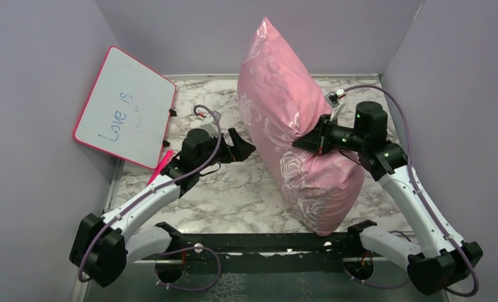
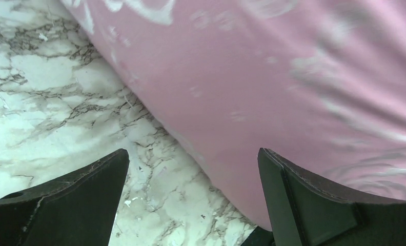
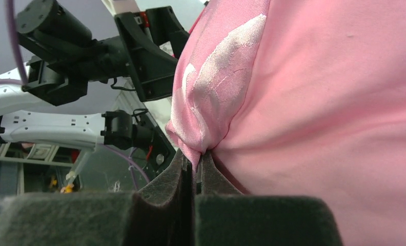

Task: Remove the pillowcase from the pillow
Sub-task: Turn over the pillow at the center of the board.

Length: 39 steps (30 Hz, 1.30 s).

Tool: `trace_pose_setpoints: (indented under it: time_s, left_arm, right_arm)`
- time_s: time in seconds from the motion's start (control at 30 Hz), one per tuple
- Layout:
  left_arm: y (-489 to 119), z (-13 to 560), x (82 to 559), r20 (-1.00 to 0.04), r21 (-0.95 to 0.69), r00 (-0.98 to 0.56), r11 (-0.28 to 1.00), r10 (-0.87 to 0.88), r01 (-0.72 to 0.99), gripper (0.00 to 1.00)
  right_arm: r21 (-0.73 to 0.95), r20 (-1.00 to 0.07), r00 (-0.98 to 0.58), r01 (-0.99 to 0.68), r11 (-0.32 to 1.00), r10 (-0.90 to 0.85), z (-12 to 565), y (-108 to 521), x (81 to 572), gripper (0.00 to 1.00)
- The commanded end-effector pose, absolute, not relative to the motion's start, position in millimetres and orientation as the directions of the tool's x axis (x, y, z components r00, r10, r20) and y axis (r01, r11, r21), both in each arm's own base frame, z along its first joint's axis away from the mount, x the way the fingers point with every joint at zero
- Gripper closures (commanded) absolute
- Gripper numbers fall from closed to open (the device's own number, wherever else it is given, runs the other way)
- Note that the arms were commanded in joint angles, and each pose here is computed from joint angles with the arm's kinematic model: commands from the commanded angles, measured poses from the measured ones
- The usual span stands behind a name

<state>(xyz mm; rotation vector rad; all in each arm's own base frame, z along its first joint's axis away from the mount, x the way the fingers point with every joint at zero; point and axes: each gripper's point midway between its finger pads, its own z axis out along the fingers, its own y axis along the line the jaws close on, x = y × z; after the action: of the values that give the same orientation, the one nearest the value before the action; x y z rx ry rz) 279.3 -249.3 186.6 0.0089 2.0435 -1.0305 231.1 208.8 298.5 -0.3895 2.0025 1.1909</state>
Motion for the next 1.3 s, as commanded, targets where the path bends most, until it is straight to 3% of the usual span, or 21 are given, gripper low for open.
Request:
trace_pose_setpoints:
  time_s: [0.0, 0.17, 0.3, 0.43, 0.53, 0.63, 0.8, 0.97, 1.13, 1.27]
  left_arm:
    - [-221.7, 208.6, 275.7, -0.705, -0.646, -0.581, 0.706, -0.408, 0.288, 0.01]
    - [-176.7, 244.9, 269.7, -0.765, -0.594, -0.444, 0.778, -0.466, 0.206, 0.01]
    - [-150.8, 260.0, 260.3, -0.778, -0.58, -0.387, 0.803, -0.495, 0.14, 0.01]
    - [-130.7, 258.0, 252.2, -0.768, -0.595, -0.343, 0.801, -0.541, 0.07, 0.01]
    - [-119.9, 252.5, 246.9, -0.749, -0.619, -0.317, 0.785, -0.581, 0.026, 0.01]
    - [-117.7, 253.6, 243.6, -0.745, -0.631, -0.304, 0.775, -0.594, 0.034, 0.01]
    - [-121.3, 255.5, 242.6, -0.758, -0.615, -0.318, 0.786, -0.569, 0.06, 0.01]
    - [-133.2, 265.1, 243.1, -0.759, -0.622, -0.335, 0.774, -0.558, 0.121, 0.01]
    - [-148.5, 261.5, 244.0, -0.756, -0.621, -0.386, 0.766, -0.529, 0.168, 0.01]
    - [-160.6, 237.6, 244.1, -0.744, -0.609, -0.464, 0.774, -0.481, 0.174, 0.01]
  right_arm:
    - [0.627, -0.725, -0.686, -0.622, 0.469, 0.06, 302.6, 246.4, 222.7, 0.99]
    - [0.588, -0.686, -0.722, -0.62, 0.519, -0.085, 256.8, 291.7, 209.0, 0.96]
    - [0.586, -0.688, -0.693, -0.705, 0.4, -0.213, 252.6, 337.0, 178.6, 0.68]
    - [0.537, -0.794, -0.568, -0.822, 0.191, -0.214, 305.5, 370.8, 139.3, 0.51]
    - [0.487, -0.855, -0.501, -0.865, 0.12, -0.136, 348.0, 361.5, 127.2, 0.42]
    - [0.419, -0.896, -0.438, -0.886, 0.197, -0.066, 371.7, 340.4, 132.6, 0.35]
    - [0.351, -0.926, -0.375, -0.825, 0.443, 0.035, 380.9, 296.2, 158.7, 0.27]
    - [0.327, -0.934, -0.349, -0.75, 0.574, 0.076, 374.7, 266.5, 171.4, 0.26]
    - [0.252, -0.905, -0.421, -0.405, 0.879, 0.066, 307.7, 208.5, 214.3, 0.11]
    - [0.189, -0.81, -0.576, -0.441, 0.877, -0.115, 226.1, 217.4, 199.0, 0.06]
